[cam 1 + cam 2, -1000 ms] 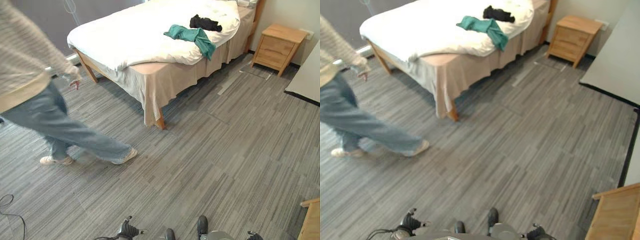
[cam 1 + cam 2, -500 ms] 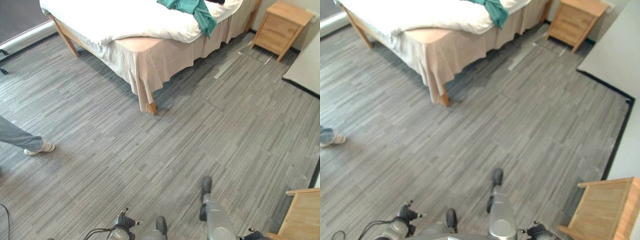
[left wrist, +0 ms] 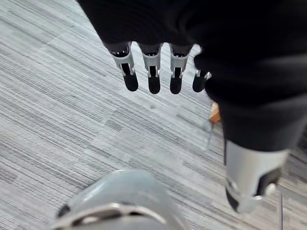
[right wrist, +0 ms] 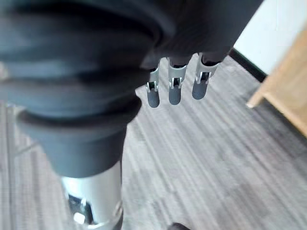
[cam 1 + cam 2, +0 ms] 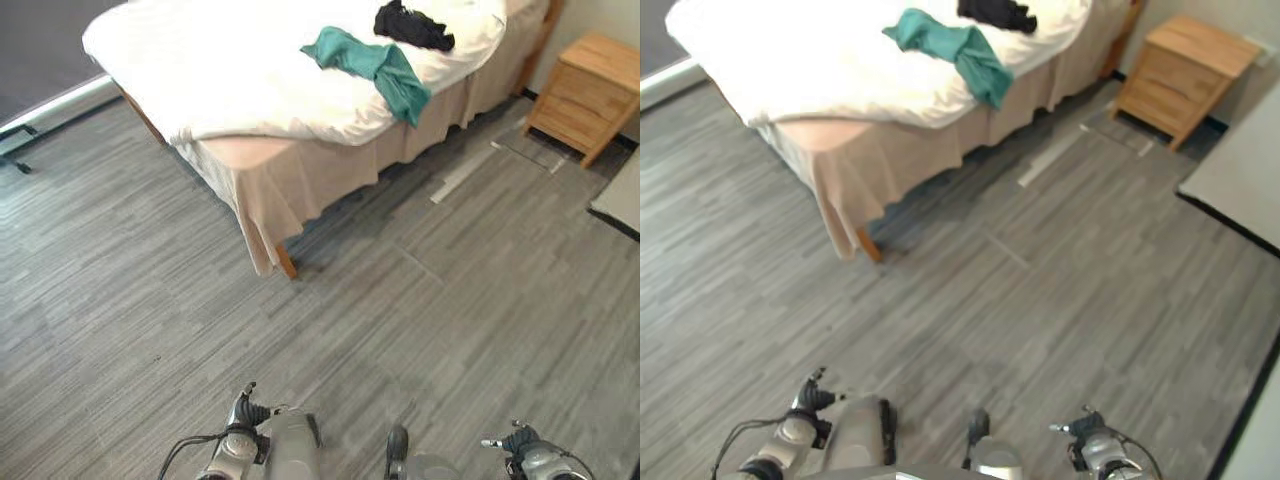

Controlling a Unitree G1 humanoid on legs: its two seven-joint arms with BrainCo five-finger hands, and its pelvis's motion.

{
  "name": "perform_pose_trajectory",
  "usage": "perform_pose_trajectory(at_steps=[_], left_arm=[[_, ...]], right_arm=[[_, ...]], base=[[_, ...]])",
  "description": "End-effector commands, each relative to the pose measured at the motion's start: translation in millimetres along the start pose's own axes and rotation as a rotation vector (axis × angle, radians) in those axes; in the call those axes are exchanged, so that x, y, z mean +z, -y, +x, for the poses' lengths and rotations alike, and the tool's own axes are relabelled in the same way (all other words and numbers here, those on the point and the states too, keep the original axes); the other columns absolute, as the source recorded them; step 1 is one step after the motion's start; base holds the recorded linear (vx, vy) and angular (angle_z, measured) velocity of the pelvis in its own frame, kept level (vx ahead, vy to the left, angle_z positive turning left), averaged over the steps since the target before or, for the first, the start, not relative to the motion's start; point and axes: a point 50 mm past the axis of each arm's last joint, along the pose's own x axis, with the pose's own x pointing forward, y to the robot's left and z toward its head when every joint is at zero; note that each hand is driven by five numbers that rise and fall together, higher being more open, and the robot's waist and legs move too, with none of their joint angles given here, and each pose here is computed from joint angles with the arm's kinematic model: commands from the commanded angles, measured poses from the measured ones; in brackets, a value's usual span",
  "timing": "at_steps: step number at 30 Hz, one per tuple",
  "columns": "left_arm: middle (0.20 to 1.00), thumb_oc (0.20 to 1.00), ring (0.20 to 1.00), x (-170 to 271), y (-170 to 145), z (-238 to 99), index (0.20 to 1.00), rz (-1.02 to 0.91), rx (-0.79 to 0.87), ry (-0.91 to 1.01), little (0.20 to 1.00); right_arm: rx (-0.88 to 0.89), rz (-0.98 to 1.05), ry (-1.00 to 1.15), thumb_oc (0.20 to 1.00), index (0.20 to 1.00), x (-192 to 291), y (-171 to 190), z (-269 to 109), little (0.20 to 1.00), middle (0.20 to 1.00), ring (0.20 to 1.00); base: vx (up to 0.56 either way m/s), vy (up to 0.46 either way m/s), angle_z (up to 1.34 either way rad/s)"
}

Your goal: Tidy up the quilt and then pick up the clothes from the bed and put them into the laundry hamper.

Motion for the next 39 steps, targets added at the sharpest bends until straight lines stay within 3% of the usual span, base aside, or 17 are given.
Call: perform_pose_trajectory(at_steps=[1,4,11,18,23,28,29,32,33,34,35,36,39], left_arm=[[1.0,1.0,1.0,-7.3,-4.0,0.6,1.0,0.026,0.022,-0.05,1.0],[1.0,1.0,1.0,-22.7,-13.6,-1.7,1.0,0.0,0.043,-0.122,1.0],[1.0,1.0,1.0,-29.0,-31.5,-1.6,1.0,0.039,0.076,-0.151,1.0],[1.0,1.0,1.0,-39.1,-31.2,-4.9,1.0,0.079,0.073,-0.184,1.0],[1.0,1.0,1.0,-36.8,-26.2,-5.1,1.0,-0.08,0.112,-0.176,1.0],[1.0,1.0,1.0,5.5,-26.3,6.0,1.0,-0.133,0.171,-0.037,1.0],[1.0,1.0,1.0,7.1,-47.8,5.8,1.0,-0.09,0.243,0.0,1.0],[1.0,1.0,1.0,77.9,-97.6,2.3,1.0,-0.091,0.39,0.319,1.0],[1.0,1.0,1.0,77.8,-97.8,2.2,1.0,-0.091,0.39,0.319,1.0],[1.0,1.0,1.0,112.2,-121.2,-10.8,1.0,-0.071,0.45,0.49,1.0],[1.0,1.0,1.0,112.1,-121.3,-10.9,1.0,-0.071,0.451,0.489,1.0],[1.0,1.0,1.0,134.6,-150.6,-28.7,1.0,-0.118,0.475,0.633,1.0],[1.0,1.0,1.0,139.0,-161.2,-42.3,1.0,-0.088,0.526,0.721,1.0]], right_arm=[[-0.01,0.042,-0.059,1.0,1.0,-24.5,-6.2,-4.7,1.0,1.0,1.0],[0.076,-0.019,-0.048,1.0,1.0,-22.4,-31.7,-9.1,1.0,1.0,1.0],[0.117,-0.106,0.001,1.0,1.0,-13.7,-42.3,-10.7,1.0,1.0,1.0],[0.159,-0.085,-0.061,1.0,1.0,-29.2,-52.9,-15.6,1.0,1.0,1.0],[0.149,-0.065,-0.08,1.0,1.0,-36.8,-50.4,-16.3,1.0,1.0,1.0],[0.055,-0.04,-0.147,1.0,1.0,-49.7,-30.9,-13.9,1.0,1.0,1.0],[0.032,-0.017,-0.127,1.0,1.0,-45.7,-28.2,-12.7,1.0,1.0,1.0],[0.034,-0.022,-0.101,1.0,1.0,-51.0,-29.7,-15.3,1.0,1.0,1.0],[0.034,-0.022,-0.1,1.0,1.0,-50.9,-29.8,-15.3,1.0,1.0,1.0],[0.06,-0.048,-0.095,1.0,1.0,-57.2,-36.8,-19.1,1.0,1.0,1.0],[0.06,-0.049,-0.094,1.0,1.0,-57.1,-36.9,-19.1,1.0,1.0,1.0],[0.081,-0.054,-0.086,1.0,1.0,-60.3,-36.9,-20.3,1.0,1.0,1.0],[0.099,-0.055,-0.109,1.0,1.0,-65.6,-40.1,-22.0,1.0,1.0,1.0]], base=[[0.73,0.091,-0.04],[0.47,0.087,-0.18],[0.45,-0.016,0.9],[0.37,-0.33,0.91],[0.25,-0.31,0.51],[0.06,-0.106,0.7],[0.09,-0.001,0.65],[0.08,0.031,-0.02],[0.07,0.04,0.05],[0.04,0.021,0.02],[0.09,0.035,-0.01],[0.04,0.013,-0.05],[0.05,0.024,-0.12]])
